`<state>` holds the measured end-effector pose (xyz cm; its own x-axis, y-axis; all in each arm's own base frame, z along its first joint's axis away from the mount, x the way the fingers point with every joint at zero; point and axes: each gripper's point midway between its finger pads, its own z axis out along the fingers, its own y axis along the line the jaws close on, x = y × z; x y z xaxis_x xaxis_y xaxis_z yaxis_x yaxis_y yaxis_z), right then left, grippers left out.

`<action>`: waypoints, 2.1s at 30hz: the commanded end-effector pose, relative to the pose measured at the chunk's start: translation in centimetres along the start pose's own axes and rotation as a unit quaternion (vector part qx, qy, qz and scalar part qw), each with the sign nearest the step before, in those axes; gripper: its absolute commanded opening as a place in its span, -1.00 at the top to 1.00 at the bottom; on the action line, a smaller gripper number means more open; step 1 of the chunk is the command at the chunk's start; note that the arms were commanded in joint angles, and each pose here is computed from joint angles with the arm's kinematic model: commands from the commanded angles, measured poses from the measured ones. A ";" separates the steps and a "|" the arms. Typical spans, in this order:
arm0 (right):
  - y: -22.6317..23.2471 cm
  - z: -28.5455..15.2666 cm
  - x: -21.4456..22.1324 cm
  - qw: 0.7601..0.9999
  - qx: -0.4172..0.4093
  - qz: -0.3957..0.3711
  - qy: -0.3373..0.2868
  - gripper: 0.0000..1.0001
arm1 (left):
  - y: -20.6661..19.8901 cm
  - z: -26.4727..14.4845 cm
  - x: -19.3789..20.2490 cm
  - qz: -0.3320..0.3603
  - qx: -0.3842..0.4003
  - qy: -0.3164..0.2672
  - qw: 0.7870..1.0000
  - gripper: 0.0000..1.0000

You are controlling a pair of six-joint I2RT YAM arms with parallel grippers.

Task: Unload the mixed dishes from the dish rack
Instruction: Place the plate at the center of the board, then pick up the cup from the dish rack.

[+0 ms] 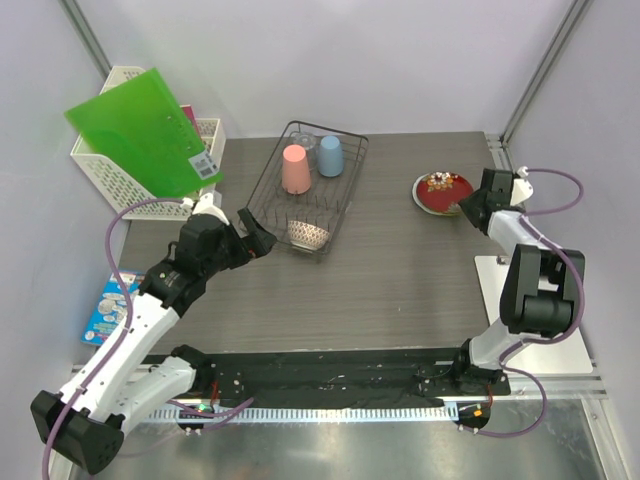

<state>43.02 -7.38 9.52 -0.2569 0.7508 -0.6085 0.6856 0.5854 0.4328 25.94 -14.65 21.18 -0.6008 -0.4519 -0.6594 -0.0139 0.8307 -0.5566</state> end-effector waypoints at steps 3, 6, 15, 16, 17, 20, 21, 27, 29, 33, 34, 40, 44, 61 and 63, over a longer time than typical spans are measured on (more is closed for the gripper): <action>5.9 -6.1 -0.3 0.987 -0.153 0.035 -0.044 0.21 | -0.3 -0.2 -0.5 0.010 0.005 -0.009 1.000 -1.00; 11.6 -11.5 1.9 0.969 -0.240 -0.016 -0.049 0.17 | -0.2 -0.1 -1.3 0.023 -0.006 -0.016 1.000 -0.99; 18.6 -24.5 10.8 0.894 -0.424 -0.142 -0.034 0.17 | 0.5 1.3 -3.4 0.066 -0.063 -0.026 0.995 -1.00; 18.5 -25.4 10.9 0.890 -0.431 -0.144 -0.039 0.17 | 0.4 1.4 -4.0 0.072 -0.067 -0.032 0.995 -1.00; 18.4 -25.8 11.3 0.886 -0.438 -0.147 -0.041 0.17 | 0.6 1.7 -4.6 0.075 -0.078 -0.043 0.993 -0.99; 17.2 -26.3 12.7 0.880 -0.448 -0.153 -0.036 0.17 | 0.7 3.0 -5.8 0.085 -0.103 -0.054 0.990 -0.99; 16.4 -25.8 13.5 0.881 -0.443 -0.160 -0.031 0.17 | 1.0 3.4 -6.5 0.085 -0.121 -0.066 0.987 -1.00; 14.3 -24.2 15.5 0.888 -0.425 -0.177 -0.012 0.18 | 0.2 7.3 -10.5 0.099 -0.188 -0.084 0.973 -0.99; 13.9 -24.0 16.0 0.887 -0.426 -0.179 -0.006 0.18 | 0.0 9.5 -10.7 0.107 -0.198 -0.071 0.972 -0.99; 13.5 -24.3 16.3 0.884 -0.433 -0.177 0.002 0.18 | -3.8 12.4 -14.8 0.106 -0.173 -0.110 0.973 -1.00; 13.5 -24.4 16.3 0.883 -0.435 -0.175 0.002 0.18 | -4.3 13.5 -15.5 0.110 -0.171 -0.116 0.972 -1.00; 12.7 -25.0 16.4 0.878 -0.445 -0.176 0.005 0.18 | -6.6 20.7 -16.9 0.177 -0.157 -0.097 0.967 -1.00; 12.2 -25.2 16.3 0.877 -0.449 -0.171 0.005 0.17 | -6.3 23.8 -16.4 0.202 -0.151 -0.096 0.963 -1.00; 11.5 -24.6 18.0 0.872 -0.456 -0.174 0.026 0.19 | -4.8 30.1 -13.7 0.205 -0.158 -0.067 0.964 -0.99; 11.4 -24.4 18.0 0.874 -0.453 -0.174 0.024 0.19 | -4.3 30.3 -13.2 0.207 -0.160 -0.061 0.963 -0.98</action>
<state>29.46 19.98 18.59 -0.4203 0.4497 -0.7881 -0.2313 0.7868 0.5723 57.46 -21.97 15.74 -0.5412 -0.0755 -0.8375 -0.0600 0.9969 -0.0510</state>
